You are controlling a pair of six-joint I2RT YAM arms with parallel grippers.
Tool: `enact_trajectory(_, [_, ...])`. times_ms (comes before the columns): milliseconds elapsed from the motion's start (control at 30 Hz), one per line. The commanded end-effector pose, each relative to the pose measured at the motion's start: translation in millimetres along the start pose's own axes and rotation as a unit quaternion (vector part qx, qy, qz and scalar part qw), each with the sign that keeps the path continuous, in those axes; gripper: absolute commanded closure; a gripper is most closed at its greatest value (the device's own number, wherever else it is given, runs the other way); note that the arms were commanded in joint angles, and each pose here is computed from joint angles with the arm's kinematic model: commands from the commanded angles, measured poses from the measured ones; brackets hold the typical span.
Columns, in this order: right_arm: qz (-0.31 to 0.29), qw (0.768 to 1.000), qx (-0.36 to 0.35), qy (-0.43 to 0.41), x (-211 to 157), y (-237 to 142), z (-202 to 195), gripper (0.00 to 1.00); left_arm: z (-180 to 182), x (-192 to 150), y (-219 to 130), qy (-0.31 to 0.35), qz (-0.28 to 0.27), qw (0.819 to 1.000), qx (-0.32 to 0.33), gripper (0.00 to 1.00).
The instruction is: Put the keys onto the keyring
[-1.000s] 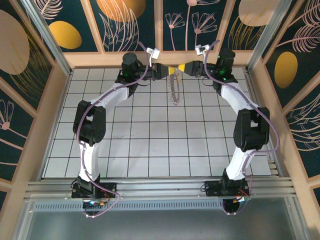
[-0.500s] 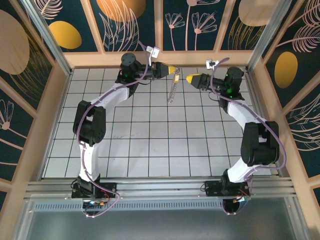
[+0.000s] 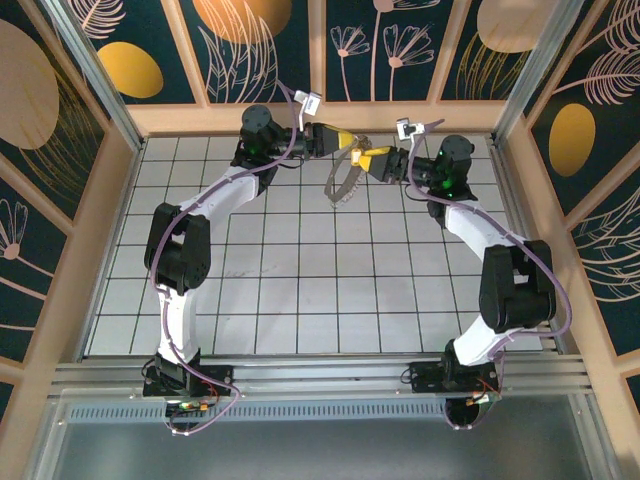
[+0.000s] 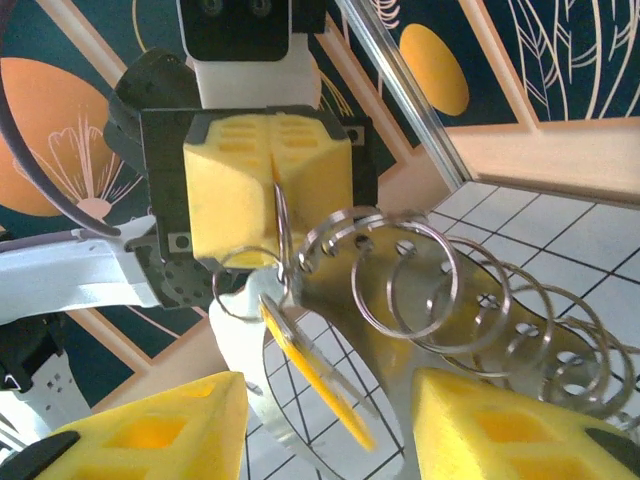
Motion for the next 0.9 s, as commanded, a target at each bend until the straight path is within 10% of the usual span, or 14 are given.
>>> enact_trajectory(0, [-0.004,0.999,0.025,-0.045,12,6,16,0.53,-30,24,0,0.043,-0.011,0.999,-0.022,1.0])
enact_trajectory(233, [0.005,0.999,0.032,-0.043,11,13,18,0.58,-29,26,1,0.044,-0.015,0.999,-0.017,1.0])
enact_trajectory(600, [0.012,0.999,0.033,-0.031,1,13,16,0.99,-26,31,1,0.044,-0.028,0.999,-0.002,1.0])
enact_trajectory(867, [0.007,0.999,0.028,-0.018,-4,14,16,1.0,-28,39,-3,0.048,-0.059,0.997,0.022,1.0])
Point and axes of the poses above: each hand's point on the last joint's axis, 136 mm out from that joint toward the fingers, its own y axis out along the fingers, its own z axis along the line the jaws close on, x = y × z, the point moved 1 cm from there along -y, back along the fingers, and after that the axes turned 13 degrees about y, right-handed, at the moved point
